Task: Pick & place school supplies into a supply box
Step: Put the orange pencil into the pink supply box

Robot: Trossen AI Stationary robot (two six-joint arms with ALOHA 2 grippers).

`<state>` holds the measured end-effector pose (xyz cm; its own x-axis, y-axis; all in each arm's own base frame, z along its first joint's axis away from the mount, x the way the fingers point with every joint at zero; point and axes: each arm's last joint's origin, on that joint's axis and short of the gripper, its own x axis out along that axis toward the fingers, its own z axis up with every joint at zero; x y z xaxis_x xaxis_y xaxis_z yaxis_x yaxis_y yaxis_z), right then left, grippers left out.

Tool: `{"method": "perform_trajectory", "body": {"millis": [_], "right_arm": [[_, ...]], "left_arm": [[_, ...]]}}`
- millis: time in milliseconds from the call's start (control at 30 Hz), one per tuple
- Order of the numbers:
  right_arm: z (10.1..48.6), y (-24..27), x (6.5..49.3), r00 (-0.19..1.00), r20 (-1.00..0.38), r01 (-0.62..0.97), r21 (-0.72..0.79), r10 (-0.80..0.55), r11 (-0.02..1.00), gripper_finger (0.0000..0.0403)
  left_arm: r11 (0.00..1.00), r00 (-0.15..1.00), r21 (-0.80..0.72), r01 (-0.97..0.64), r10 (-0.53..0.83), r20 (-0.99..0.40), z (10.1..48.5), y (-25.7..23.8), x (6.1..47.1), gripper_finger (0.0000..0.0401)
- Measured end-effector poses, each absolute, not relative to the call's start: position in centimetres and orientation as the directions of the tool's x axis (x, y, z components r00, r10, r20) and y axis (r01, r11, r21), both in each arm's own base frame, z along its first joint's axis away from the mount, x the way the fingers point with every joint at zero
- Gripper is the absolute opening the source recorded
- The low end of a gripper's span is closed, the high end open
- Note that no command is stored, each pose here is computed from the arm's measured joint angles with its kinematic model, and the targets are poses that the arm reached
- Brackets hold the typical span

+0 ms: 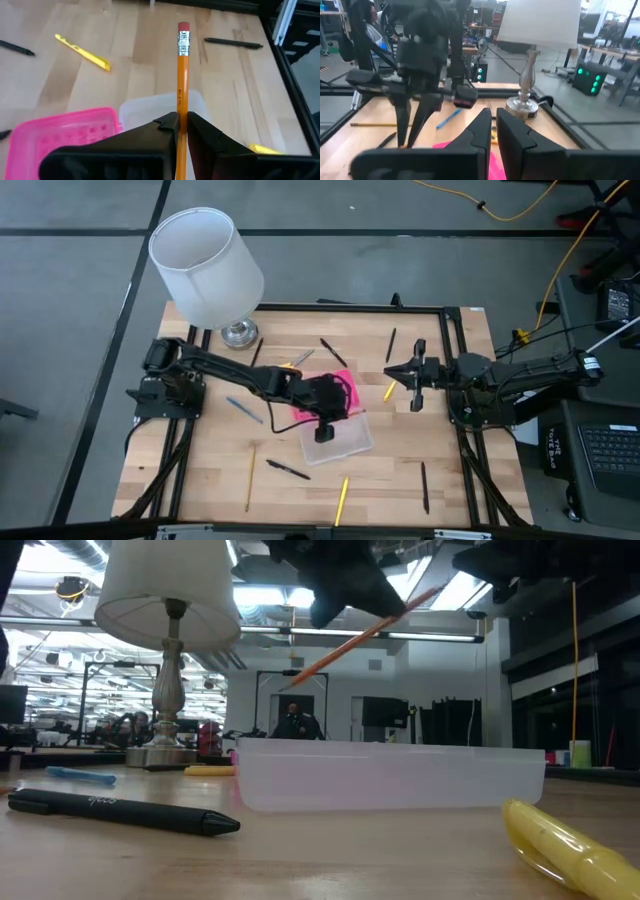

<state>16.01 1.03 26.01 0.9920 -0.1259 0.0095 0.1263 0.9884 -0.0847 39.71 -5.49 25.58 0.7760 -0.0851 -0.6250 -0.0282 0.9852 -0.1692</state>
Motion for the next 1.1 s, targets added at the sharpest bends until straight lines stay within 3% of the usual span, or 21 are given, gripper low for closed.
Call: {"method": "perform_trajectory", "body": {"millis": [300,533,1100], "right_arm": [[26.3,1.0,16.0,0.991,0.043,0.132,-0.116,-0.128,0.985,0.0035],[26.6,1.0,16.0,0.989,0.072,0.14,-0.195,-0.128,0.971,0.0035],[26.6,1.0,16.0,0.989,0.071,0.14,-0.199,-0.128,0.97,0.0035]], "left_arm": [[0.964,0.736,-0.257,-0.061,-0.131,-0.665,23.9,-5.9,40.4,0.0024],[0.967,0.729,-0.249,-0.058,-0.13,-0.672,23.2,-6.2,40.7,0.0024],[0.974,0.653,-0.208,-0.084,-0.104,-0.75,19.3,-5.6,41.8,0.0024]]}}
